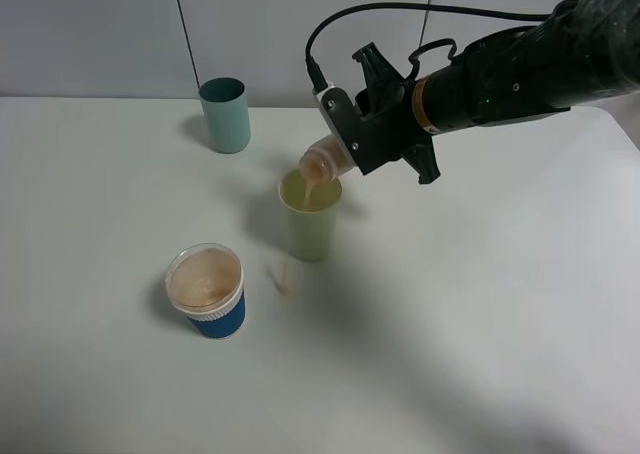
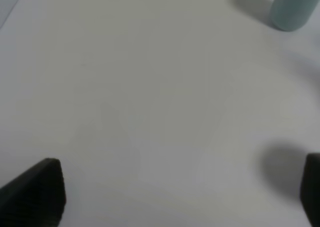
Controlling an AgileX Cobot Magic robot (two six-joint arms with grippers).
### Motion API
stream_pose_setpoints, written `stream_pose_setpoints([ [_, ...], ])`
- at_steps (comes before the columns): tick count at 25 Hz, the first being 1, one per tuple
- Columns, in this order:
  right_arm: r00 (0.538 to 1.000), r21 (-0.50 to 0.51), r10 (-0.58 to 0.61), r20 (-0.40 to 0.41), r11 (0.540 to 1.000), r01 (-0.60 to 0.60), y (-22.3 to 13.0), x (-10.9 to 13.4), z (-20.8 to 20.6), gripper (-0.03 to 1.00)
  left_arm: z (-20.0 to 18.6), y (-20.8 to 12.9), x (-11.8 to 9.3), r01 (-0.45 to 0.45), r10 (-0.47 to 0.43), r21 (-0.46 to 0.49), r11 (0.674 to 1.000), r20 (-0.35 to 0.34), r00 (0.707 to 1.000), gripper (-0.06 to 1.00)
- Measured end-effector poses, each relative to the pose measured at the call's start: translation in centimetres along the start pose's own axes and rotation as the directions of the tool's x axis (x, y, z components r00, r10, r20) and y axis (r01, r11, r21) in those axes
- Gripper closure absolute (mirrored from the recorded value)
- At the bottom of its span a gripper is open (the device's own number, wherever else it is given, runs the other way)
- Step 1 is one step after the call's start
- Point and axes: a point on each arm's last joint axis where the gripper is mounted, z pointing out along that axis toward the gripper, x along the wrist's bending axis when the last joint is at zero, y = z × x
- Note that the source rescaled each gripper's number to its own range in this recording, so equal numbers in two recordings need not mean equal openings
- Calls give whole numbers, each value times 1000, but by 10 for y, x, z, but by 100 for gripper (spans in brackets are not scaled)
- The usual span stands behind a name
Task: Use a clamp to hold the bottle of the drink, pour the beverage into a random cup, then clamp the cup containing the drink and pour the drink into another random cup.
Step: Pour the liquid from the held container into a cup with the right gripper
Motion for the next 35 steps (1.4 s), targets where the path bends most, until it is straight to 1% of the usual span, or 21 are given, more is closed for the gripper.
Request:
stream_pose_setpoints([
  [3,1000,8,-16,10,1000,16,0,-5,0,96,0,0,0,0,0,0,1000,0,1000,-1],
  [16,1000,17,14,5,1000,-14,-1,-4,0,96,0,0,0,0,0,0,1000,0,1000,-1],
  [22,1000,37,17,-4,999,-17,-3,-3,0,96,0,0,0,0,0,0,1000,0,1000,-1],
  [35,1000,66,-16,-20,998,17,-5,-2,0,96,0,0,0,0,0,0,1000,0,1000,-1],
])
